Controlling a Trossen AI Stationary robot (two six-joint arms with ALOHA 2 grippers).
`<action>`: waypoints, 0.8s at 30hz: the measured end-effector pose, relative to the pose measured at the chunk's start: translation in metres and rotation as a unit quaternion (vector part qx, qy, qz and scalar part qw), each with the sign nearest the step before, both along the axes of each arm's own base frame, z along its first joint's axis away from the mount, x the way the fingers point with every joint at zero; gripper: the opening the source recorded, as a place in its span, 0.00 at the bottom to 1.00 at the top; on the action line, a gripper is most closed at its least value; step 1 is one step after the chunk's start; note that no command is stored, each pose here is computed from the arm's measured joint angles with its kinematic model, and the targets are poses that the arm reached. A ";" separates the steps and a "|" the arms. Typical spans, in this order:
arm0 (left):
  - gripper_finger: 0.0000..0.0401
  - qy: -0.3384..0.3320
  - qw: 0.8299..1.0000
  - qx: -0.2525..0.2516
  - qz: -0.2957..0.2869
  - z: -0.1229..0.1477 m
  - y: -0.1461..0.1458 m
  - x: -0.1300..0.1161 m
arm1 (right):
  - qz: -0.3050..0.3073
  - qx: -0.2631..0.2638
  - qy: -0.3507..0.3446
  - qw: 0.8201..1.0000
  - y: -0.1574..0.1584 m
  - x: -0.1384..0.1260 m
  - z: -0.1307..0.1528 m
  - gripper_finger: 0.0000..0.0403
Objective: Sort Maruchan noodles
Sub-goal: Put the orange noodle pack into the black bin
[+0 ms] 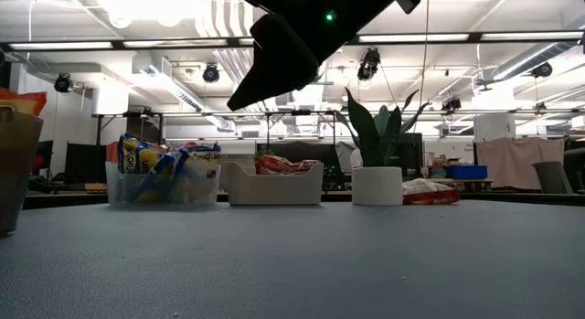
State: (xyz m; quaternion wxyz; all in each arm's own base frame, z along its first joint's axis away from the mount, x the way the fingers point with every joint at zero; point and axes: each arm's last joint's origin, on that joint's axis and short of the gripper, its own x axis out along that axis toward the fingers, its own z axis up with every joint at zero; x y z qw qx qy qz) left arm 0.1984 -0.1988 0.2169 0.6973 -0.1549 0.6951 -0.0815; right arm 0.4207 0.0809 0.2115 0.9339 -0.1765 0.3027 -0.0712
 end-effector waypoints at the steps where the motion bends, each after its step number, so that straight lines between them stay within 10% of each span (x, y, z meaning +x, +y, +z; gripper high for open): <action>1: 0.00 0.005 1.000 -0.005 0.003 0.002 0.000 0.000 | 0.000 0.000 -0.003 1.000 0.000 0.000 0.000 0.16; 8: 0.00 0.005 1.000 -0.016 0.008 0.042 -0.001 -0.001 | 0.003 -0.001 -0.017 1.000 0.000 0.002 0.003 0.16; 14: 0.00 -0.018 0.991 0.133 0.030 0.077 0.015 -0.011 | 0.004 -0.002 -0.017 1.000 0.000 0.002 0.003 0.16; 24: 0.00 0.039 0.995 0.086 0.023 0.022 0.013 -0.016 | 0.004 -0.004 -0.009 1.000 0.000 0.000 -0.003 0.16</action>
